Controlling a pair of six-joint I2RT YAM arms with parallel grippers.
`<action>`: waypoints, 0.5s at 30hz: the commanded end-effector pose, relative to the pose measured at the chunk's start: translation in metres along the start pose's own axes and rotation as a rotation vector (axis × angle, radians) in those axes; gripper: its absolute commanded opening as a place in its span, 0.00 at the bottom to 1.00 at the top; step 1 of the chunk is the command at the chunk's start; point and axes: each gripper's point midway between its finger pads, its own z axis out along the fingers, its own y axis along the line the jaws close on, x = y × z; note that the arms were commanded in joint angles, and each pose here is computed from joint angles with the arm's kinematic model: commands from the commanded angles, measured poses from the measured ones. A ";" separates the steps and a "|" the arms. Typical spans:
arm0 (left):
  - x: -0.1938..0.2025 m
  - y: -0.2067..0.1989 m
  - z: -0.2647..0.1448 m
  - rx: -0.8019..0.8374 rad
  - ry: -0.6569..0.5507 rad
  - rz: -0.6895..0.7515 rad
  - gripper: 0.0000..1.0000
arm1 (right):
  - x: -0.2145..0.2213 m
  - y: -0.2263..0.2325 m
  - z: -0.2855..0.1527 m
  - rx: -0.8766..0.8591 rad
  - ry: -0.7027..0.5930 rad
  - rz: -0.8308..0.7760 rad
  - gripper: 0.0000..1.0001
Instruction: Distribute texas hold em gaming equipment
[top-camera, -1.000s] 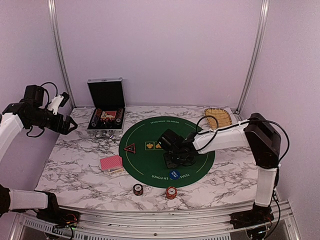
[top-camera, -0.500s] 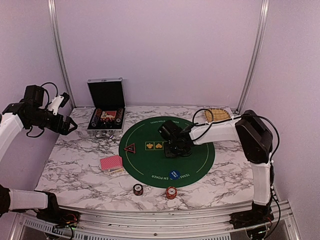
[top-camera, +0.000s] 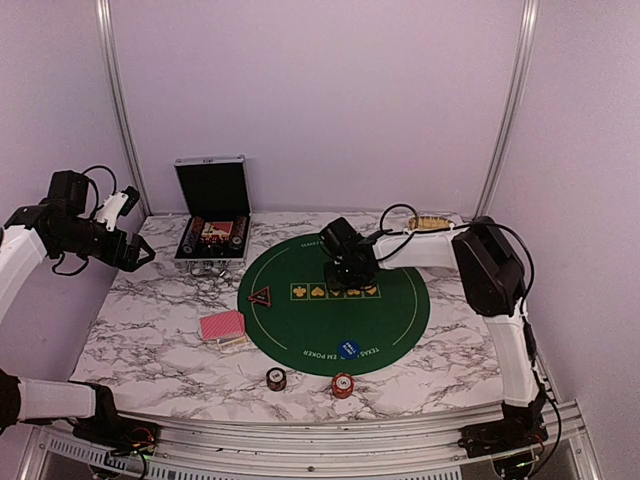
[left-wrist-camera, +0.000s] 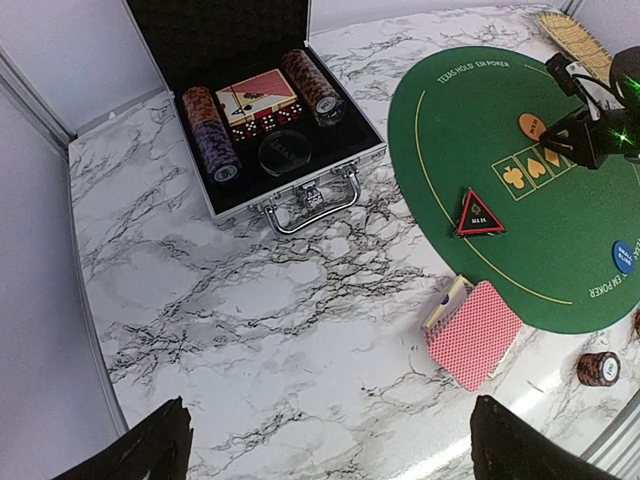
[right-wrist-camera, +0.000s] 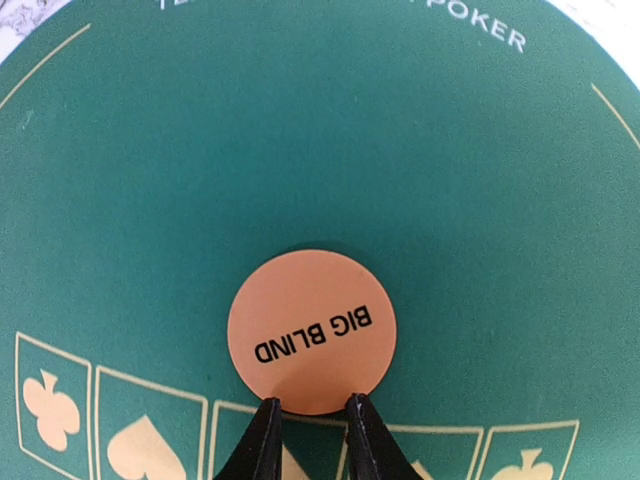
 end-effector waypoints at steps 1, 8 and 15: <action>-0.009 -0.003 -0.013 0.005 -0.028 0.022 0.99 | -0.013 0.001 0.016 -0.041 0.007 -0.028 0.22; -0.008 -0.004 -0.014 0.004 -0.026 0.023 0.99 | -0.031 -0.001 0.029 -0.063 0.002 -0.027 0.23; -0.007 -0.004 -0.016 0.000 -0.024 0.031 0.99 | -0.047 0.005 0.033 -0.072 -0.019 -0.032 0.24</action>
